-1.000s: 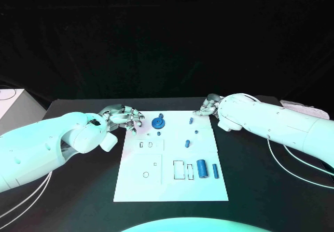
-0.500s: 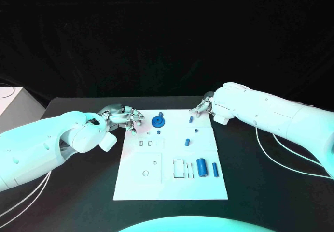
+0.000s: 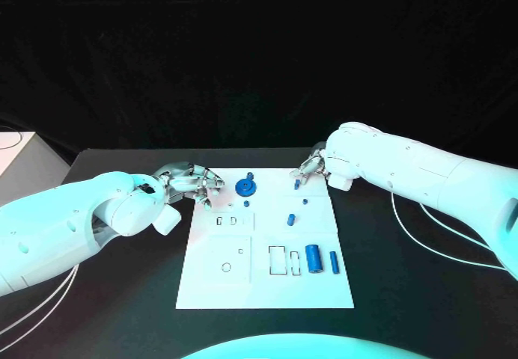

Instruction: Assemble the parts on the task board

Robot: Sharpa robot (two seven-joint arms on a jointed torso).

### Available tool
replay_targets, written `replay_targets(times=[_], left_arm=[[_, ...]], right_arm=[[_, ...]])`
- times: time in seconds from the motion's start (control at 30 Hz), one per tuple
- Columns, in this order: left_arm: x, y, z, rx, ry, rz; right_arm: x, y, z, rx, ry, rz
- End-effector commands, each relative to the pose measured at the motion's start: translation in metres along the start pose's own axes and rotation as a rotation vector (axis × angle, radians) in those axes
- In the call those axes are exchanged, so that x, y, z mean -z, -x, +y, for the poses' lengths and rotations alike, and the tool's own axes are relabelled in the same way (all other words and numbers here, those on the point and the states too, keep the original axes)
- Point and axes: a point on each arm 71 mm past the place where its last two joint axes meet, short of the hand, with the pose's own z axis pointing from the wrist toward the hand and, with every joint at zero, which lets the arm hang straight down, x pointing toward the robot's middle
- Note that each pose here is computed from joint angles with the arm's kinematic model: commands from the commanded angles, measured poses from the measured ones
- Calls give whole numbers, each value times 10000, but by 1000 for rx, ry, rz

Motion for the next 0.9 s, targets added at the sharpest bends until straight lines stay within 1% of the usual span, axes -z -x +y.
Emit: replay_targets(times=[0.03,0.23,0.63,0.9], left_arm=[[1,-26,-7,-11,5,24],[-2,-33,-5,-15,10,29],[1,-37,-6,-17,9,33],[2,-42,-8,-18,8,35]], right_arm=[[-18,-137,-26,84,-32,95],[-12,-145,-9,104,-31,95],[-8,-116,32,97,-22,26],[-11,-115,56,94,-17,11]])
